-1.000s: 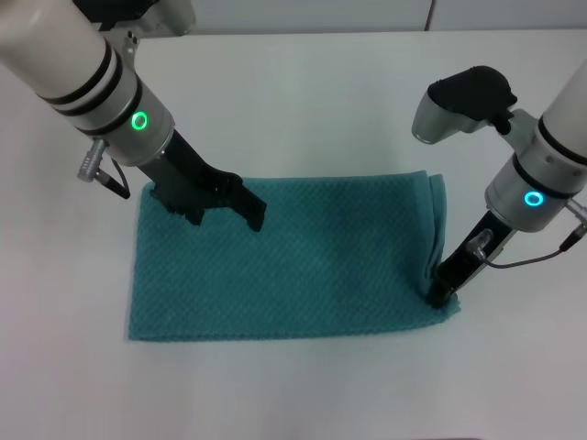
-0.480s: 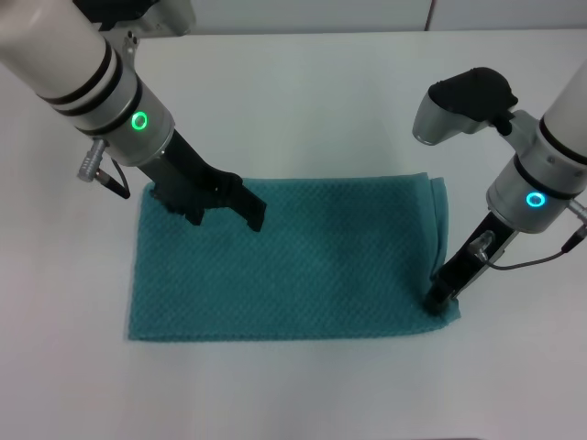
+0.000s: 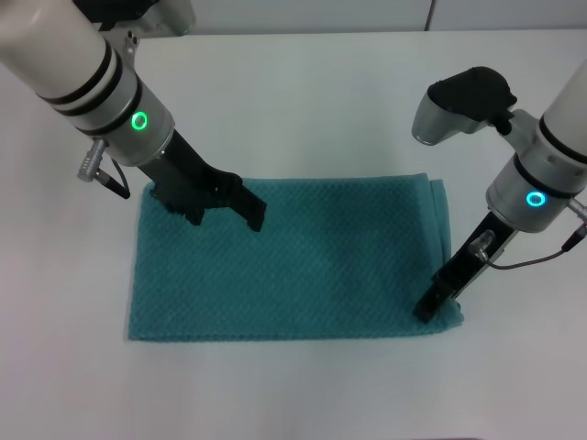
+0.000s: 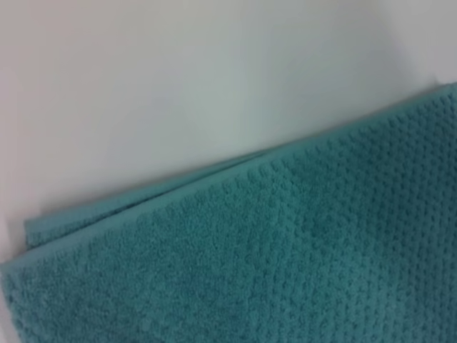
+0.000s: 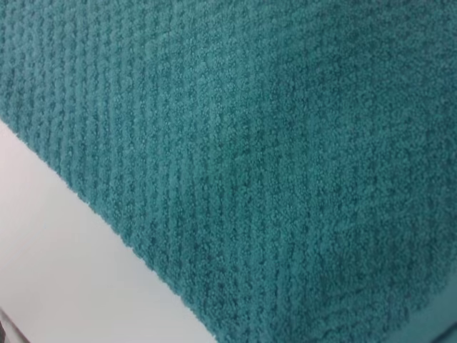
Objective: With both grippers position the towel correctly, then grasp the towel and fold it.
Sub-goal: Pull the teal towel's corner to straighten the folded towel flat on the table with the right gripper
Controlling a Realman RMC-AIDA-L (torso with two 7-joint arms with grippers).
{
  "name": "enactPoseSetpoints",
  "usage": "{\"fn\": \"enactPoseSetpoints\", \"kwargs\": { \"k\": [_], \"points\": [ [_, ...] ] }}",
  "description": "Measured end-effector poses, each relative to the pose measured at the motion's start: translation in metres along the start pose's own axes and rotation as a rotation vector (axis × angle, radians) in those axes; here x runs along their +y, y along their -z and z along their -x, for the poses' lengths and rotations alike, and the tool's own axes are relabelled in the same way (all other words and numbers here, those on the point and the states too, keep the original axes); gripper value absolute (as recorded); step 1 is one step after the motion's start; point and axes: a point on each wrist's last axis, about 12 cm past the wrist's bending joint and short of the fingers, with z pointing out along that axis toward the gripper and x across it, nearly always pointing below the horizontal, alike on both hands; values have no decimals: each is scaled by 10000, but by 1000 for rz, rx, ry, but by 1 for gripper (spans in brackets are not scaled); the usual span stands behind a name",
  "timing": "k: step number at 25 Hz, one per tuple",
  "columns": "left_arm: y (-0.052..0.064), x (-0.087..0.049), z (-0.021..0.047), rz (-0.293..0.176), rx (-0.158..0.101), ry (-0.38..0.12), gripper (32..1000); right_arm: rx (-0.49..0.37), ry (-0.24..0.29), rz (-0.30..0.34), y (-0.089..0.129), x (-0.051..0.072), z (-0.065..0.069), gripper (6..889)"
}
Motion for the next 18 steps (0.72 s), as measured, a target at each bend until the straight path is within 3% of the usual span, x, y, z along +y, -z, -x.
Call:
{"fn": "enactPoseSetpoints", "kwargs": {
  "k": [5,13,18],
  "points": [
    [0,0,0,0,0,0,938,1,4,1,1,2,1,690],
    [0,0,0,0,0,0,939,0,12,2,2,2,1,762],
    [0,0,0,0,0,0,939,-3,14,6,1,8,5,858]
  ]
}}
